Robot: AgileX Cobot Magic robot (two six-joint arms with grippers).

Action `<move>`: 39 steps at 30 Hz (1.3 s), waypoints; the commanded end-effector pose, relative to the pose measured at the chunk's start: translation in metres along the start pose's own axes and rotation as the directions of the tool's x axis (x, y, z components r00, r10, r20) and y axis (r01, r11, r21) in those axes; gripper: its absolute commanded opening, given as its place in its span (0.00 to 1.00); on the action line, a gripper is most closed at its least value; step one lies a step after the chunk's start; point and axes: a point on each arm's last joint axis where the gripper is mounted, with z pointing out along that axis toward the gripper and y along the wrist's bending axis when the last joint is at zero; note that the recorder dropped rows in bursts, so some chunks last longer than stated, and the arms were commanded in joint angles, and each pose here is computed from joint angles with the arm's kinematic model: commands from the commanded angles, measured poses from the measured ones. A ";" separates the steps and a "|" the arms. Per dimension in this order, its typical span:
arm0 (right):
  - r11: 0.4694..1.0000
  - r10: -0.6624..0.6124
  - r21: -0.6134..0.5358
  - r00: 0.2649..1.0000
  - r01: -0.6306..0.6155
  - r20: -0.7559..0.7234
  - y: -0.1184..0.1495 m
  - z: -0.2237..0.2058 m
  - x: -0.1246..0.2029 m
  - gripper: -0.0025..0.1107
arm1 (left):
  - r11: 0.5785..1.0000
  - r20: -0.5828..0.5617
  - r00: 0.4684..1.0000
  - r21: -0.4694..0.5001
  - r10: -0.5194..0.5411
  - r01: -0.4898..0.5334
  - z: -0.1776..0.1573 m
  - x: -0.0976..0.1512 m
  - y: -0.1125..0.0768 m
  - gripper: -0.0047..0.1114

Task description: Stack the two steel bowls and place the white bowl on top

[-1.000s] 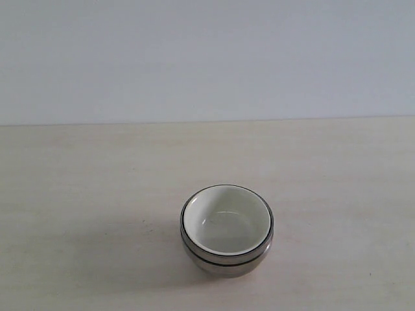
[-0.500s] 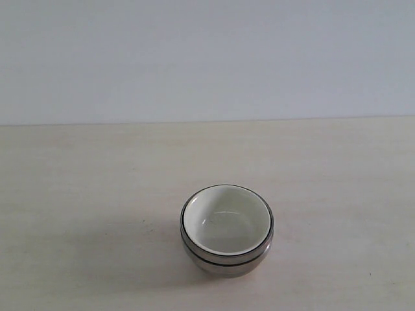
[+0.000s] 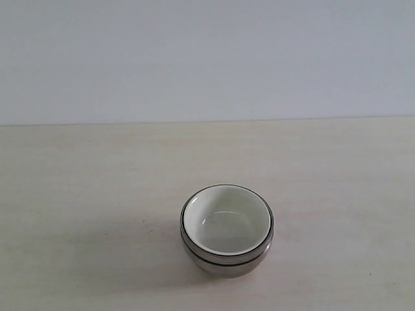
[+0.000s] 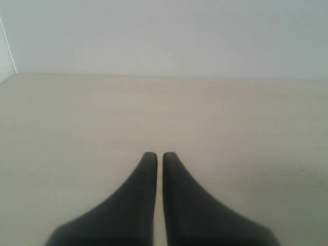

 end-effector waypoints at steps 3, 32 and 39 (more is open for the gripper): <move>0.999 -0.052 0.009 0.993 0.053 -0.104 -0.001 -0.001 0.010 0.02 | 1.000 0.002 1.000 -0.003 0.009 -0.009 0.000 0.001 0.000 0.07; 0.999 -0.048 0.009 0.993 0.049 -0.105 -0.001 -0.001 0.010 0.02 | 1.000 0.002 1.000 -0.003 0.009 -0.009 0.000 0.001 0.000 0.07; 0.999 -0.048 0.009 0.993 0.049 -0.105 -0.001 -0.001 0.010 0.02 | 1.000 0.002 1.000 -0.003 0.009 -0.009 0.000 0.001 0.000 0.07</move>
